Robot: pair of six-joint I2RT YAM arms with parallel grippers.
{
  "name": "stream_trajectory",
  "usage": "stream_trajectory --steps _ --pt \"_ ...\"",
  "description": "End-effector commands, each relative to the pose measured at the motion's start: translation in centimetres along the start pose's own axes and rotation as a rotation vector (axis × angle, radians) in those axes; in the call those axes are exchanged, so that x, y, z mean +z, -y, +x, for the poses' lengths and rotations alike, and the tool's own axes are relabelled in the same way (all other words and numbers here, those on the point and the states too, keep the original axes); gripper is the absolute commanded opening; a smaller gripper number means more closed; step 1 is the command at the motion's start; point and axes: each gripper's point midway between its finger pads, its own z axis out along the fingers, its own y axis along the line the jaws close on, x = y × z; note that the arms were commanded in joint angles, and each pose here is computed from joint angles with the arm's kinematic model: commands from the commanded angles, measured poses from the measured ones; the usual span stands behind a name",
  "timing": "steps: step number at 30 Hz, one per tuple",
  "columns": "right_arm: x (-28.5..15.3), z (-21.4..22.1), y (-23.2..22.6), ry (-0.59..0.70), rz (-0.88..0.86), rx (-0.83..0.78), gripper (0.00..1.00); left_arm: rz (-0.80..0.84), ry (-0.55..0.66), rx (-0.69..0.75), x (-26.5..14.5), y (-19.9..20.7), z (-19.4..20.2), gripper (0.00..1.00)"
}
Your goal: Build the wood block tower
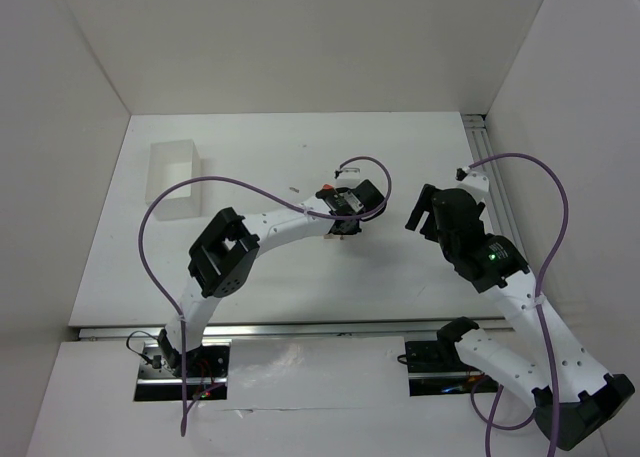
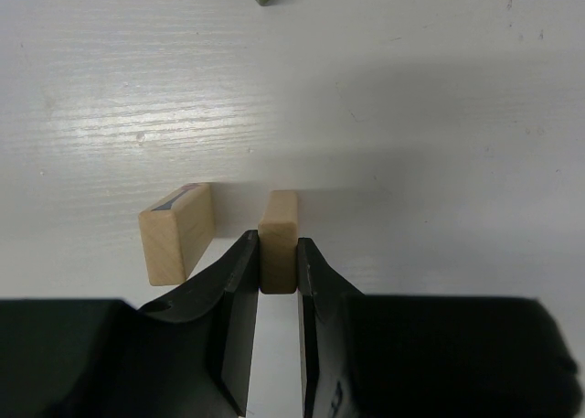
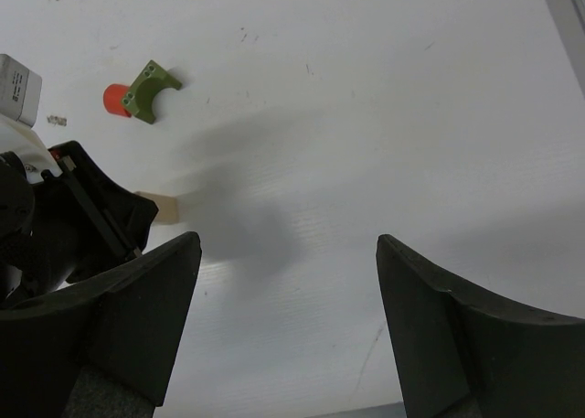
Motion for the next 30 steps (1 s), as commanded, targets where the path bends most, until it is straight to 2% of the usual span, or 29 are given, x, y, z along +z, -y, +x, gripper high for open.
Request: stream_trajectory --steps 1,5,9,11,16,17,25,30 --pt "-0.29 -0.57 0.00 0.025 -0.004 0.024 0.85 -0.004 -0.069 0.041 0.02 -0.09 1.82 0.23" --pt "-0.16 -0.15 0.00 0.013 -0.007 0.019 0.85 -0.004 -0.069 0.041 0.20 0.06 1.81 0.30" --pt "0.03 -0.08 -0.29 0.008 -0.014 0.019 0.85 0.002 -0.076 0.041 0.17 0.17 1.93 0.33" --pt "0.03 -0.08 -0.29 0.008 -0.014 0.019 0.85 0.002 -0.076 0.050 0.17 0.13 1.93 0.40" --pt "0.03 -0.08 -0.29 0.008 -0.014 0.019 0.85 0.002 -0.076 0.050 0.36 0.28 1.92 0.44" --pt "0.03 -0.08 -0.29 0.008 -0.014 0.019 0.85 0.009 -0.083 0.050 0.32 0.39 2.04 0.49" --pt "0.03 -0.08 -0.29 0.008 -0.014 0.019 0.85 0.009 -0.083 0.050 0.32 0.39 2.04 0.49" --pt "0.03 -0.08 -0.29 0.008 -0.014 0.019 0.85 0.008 -0.070 0.046 0.04 0.35 1.63 0.43"
